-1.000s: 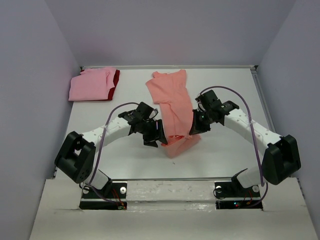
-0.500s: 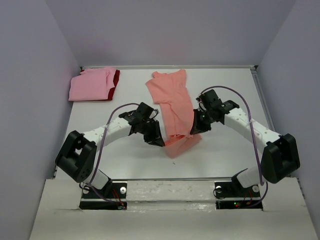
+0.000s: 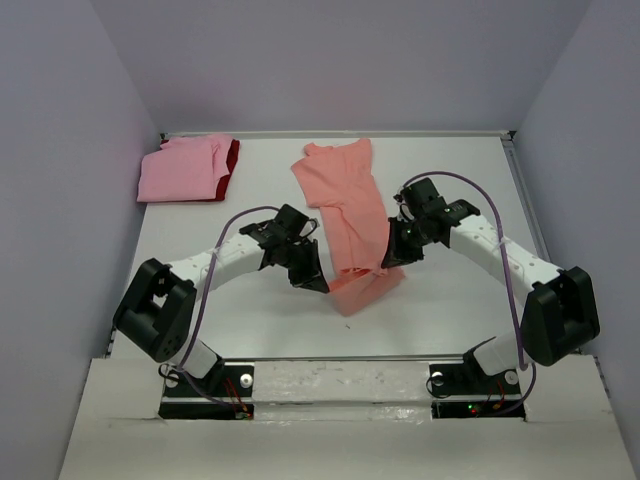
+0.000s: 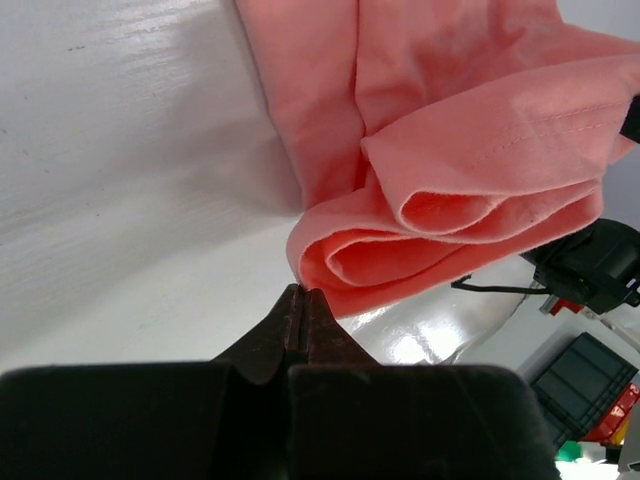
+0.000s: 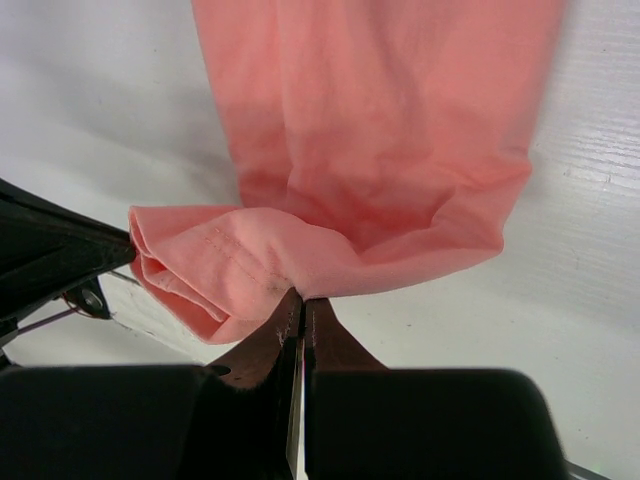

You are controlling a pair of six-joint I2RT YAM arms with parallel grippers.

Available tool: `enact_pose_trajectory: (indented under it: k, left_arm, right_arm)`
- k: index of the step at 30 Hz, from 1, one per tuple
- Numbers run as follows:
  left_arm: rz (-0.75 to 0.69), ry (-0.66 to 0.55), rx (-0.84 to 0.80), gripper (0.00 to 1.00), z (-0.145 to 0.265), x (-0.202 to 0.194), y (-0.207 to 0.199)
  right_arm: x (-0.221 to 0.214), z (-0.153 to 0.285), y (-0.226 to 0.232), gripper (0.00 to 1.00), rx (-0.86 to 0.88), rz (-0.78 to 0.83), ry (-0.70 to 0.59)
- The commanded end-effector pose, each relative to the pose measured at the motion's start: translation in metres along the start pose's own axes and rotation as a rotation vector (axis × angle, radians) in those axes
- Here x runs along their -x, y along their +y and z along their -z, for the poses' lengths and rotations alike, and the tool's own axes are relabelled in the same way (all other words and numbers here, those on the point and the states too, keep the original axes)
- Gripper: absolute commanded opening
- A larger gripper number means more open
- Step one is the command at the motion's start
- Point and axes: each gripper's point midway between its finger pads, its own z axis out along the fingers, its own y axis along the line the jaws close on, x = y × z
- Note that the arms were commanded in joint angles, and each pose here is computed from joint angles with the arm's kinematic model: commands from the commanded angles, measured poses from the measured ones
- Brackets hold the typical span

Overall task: Fold and stack the t-shirts
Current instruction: Fold the folded rectangular tshirt in 1/3 of the way

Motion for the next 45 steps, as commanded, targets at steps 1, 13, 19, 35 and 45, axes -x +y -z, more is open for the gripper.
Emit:
enact_pose_trajectory:
  k: [1,13,19,35,45]
  left_arm:
    - [-0.032,-0.017,-0.029,0.0,0.008,0.011,-0.016]
    - [-0.099,-0.057,0.025,0.0,0.02,0.041,-0.036]
    - [-0.099,-0.05,0.031,0.0,0.018,0.042,-0.036]
    - [-0.124,-0.076,0.07,0.0,0.023,0.06,-0.043]
    - [-0.137,-0.096,0.094,0.0,0.029,0.077,-0.045]
  right_arm:
    - [0.012,0.004,0.002,0.0,0.02,0.018,-0.033]
    - [0.023,0.007,0.002,0.0,0.024,0.015,-0.053]
    - [0.03,0.011,0.004,0.0,0.029,0.015,-0.071]
    - [0.053,0.018,0.003,0.0,0.036,0.007,-0.109]
    - [0.067,0.02,0.006,0.0,0.037,0.016,-0.127]
